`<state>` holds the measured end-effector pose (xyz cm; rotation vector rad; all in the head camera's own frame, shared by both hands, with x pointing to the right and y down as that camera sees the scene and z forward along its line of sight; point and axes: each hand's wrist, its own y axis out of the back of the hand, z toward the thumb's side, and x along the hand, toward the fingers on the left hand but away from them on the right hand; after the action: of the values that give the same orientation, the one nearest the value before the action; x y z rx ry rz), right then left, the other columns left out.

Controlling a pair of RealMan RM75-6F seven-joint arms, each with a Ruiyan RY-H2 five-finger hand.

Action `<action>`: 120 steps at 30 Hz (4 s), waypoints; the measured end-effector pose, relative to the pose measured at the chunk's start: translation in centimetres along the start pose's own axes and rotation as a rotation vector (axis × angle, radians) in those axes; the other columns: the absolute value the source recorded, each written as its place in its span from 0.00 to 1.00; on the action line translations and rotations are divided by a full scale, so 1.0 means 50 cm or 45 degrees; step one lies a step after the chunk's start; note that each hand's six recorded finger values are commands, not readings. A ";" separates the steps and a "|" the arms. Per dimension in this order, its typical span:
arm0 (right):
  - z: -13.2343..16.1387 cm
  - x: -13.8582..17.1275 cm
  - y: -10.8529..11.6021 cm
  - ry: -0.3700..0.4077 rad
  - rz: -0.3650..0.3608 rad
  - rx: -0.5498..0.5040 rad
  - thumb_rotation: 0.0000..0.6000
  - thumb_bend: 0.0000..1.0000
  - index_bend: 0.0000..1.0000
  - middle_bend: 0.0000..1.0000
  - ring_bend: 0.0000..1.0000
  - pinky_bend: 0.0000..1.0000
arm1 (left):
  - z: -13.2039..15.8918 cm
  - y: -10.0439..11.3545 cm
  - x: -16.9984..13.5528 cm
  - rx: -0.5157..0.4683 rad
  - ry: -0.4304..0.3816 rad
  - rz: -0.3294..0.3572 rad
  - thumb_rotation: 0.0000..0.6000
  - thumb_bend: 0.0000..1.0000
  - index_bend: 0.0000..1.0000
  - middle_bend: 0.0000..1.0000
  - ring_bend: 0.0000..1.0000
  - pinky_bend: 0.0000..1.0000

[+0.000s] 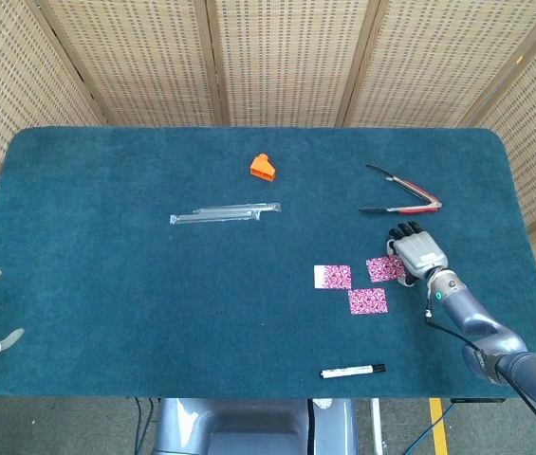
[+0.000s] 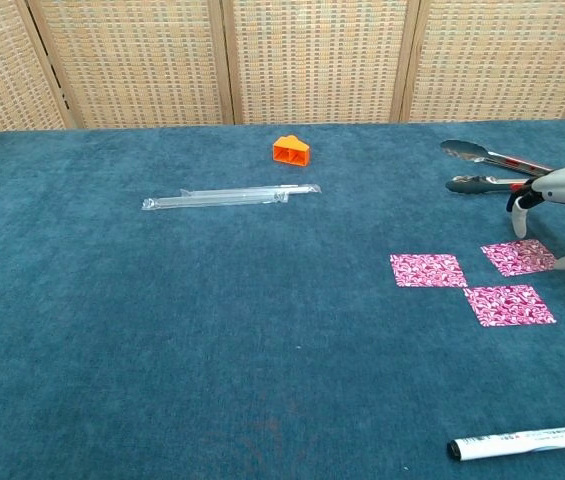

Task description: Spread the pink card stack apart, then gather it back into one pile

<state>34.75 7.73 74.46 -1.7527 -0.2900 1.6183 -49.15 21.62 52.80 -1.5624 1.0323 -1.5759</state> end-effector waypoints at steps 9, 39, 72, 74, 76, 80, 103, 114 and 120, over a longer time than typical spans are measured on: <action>0.000 -0.004 -0.006 -0.009 -0.003 0.001 1.00 0.26 0.35 0.14 0.00 0.00 | -0.003 0.000 -0.001 -0.003 0.004 0.000 0.72 0.10 0.17 0.00 0.00 0.00; -0.008 -0.009 -0.027 -0.034 0.009 -0.003 1.00 0.26 0.37 0.14 0.00 0.00 | -0.005 -0.005 0.001 -0.002 0.009 -0.007 0.71 0.10 0.17 0.00 0.00 0.00; -0.015 0.000 -0.017 -0.036 -0.018 -0.037 1.00 0.31 0.41 0.15 0.00 0.00 | -0.009 -0.008 0.002 -0.002 0.014 -0.010 0.72 0.10 0.17 0.00 0.00 0.00; -0.014 0.003 -0.011 -0.031 -0.025 -0.047 1.00 0.31 0.41 0.15 0.00 0.00 | -0.009 -0.009 0.003 -0.003 0.013 -0.011 0.72 0.10 0.17 0.00 0.00 0.00; -0.010 0.008 -0.004 -0.023 -0.032 -0.058 1.00 0.31 0.41 0.15 0.00 0.00 | -0.008 -0.009 0.004 -0.004 0.010 -0.011 0.72 0.10 0.17 0.00 0.00 0.00; -0.003 0.020 0.007 -0.009 -0.039 -0.069 1.00 0.31 0.41 0.15 0.00 0.00 | -0.007 -0.009 0.005 -0.006 0.006 -0.009 0.72 0.10 0.17 0.00 0.00 0.00; 0.062 0.050 0.042 0.020 -0.058 -0.177 1.00 0.31 0.41 0.15 0.00 0.00 | -0.011 -0.008 0.002 -0.011 0.004 -0.006 0.72 0.10 0.17 0.00 0.00 0.00; 0.090 0.048 0.047 0.033 -0.054 -0.202 1.00 0.31 0.41 0.15 0.00 0.00 | -0.017 -0.010 0.000 -0.017 0.008 -0.011 0.71 0.10 0.17 0.00 0.00 0.00; 0.104 0.053 0.047 0.046 -0.049 -0.210 1.00 0.31 0.41 0.15 0.00 0.00 | -0.022 -0.011 -0.001 -0.018 0.013 -0.014 0.72 0.10 0.17 0.00 0.00 0.00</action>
<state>29.64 9.48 71.15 -1.8854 -0.4481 1.5711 -50.20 22.00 53.30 -1.5733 1.0440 -1.5886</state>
